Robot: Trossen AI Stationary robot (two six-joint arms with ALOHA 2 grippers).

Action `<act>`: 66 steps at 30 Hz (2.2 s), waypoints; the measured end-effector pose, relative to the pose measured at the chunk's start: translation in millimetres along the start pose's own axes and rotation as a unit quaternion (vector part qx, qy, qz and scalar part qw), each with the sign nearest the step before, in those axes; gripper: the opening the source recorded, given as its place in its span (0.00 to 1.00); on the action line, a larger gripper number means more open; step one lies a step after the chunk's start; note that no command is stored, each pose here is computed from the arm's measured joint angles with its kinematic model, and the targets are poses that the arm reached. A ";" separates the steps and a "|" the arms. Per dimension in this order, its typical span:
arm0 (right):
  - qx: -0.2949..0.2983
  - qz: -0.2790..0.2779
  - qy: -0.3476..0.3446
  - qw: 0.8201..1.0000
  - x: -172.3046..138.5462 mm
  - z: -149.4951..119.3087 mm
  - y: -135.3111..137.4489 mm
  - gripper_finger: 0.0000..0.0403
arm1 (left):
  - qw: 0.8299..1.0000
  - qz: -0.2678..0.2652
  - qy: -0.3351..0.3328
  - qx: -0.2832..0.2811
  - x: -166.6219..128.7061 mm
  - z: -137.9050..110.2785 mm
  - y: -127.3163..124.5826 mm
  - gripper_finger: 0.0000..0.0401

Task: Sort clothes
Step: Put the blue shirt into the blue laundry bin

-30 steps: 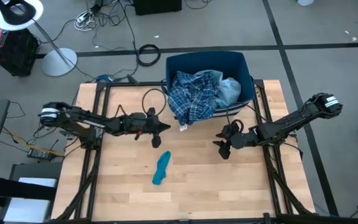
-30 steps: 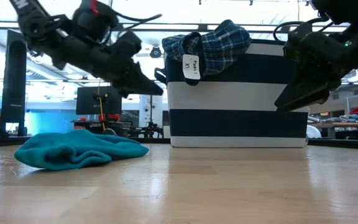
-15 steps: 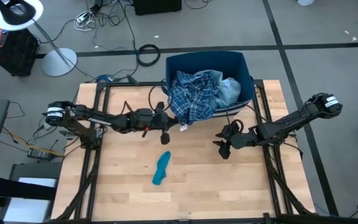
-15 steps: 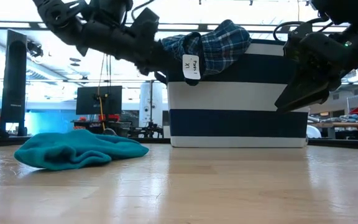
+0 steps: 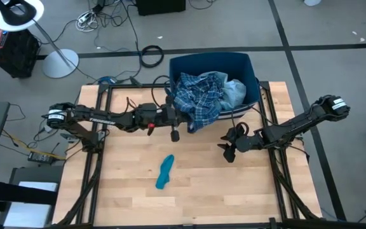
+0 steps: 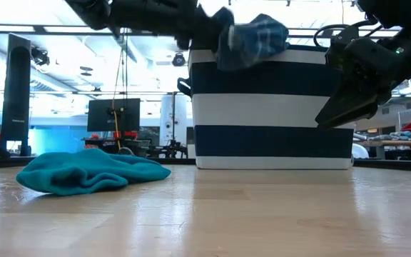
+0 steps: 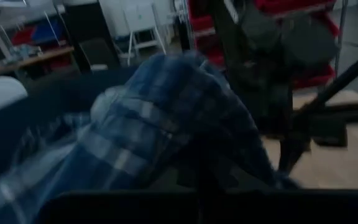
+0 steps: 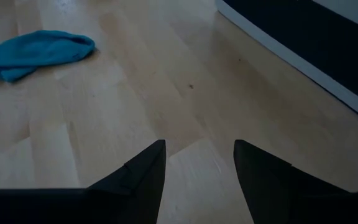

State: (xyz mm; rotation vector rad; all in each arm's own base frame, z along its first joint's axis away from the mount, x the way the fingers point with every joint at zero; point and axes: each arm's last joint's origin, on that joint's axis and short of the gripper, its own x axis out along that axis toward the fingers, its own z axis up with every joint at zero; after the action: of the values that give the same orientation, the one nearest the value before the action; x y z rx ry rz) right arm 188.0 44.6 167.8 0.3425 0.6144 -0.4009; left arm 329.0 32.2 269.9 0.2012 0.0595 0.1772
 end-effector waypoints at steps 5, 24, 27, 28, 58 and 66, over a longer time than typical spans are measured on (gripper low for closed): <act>-0.005 -0.004 -0.003 1.000 0.0 0.2 -0.3 0.47 | 1.000 0.014 -0.017 0.017 6.8 23.4 11.2 0.00; -0.021 -0.023 -0.021 0.999 -0.1 1.6 -1.1 0.47 | 0.992 0.125 0.023 0.010 74.3 20.3 108.0 0.00; -0.022 -0.023 -0.020 0.999 0.0 1.5 -1.2 0.47 | 0.993 0.115 0.040 -0.008 83.3 20.4 113.4 0.00; -0.022 -0.023 -0.020 0.999 -0.1 1.5 -1.1 0.47 | 0.993 0.107 0.044 -0.014 85.8 20.1 113.9 0.00; -0.025 -0.028 -0.024 0.999 0.0 1.9 -1.4 0.47 | 0.980 0.076 0.149 -0.108 101.3 -37.1 133.7 0.00; -0.025 -0.028 -0.024 0.999 -0.1 1.9 -1.4 0.47 | 0.993 0.036 0.100 -0.058 110.3 -6.7 137.6 0.00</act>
State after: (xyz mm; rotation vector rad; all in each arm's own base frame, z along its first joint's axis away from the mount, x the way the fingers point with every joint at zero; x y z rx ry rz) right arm 188.2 42.6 169.1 0.2683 0.5873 -0.4449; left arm 413.7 186.1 287.0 0.0690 0.2414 0.2716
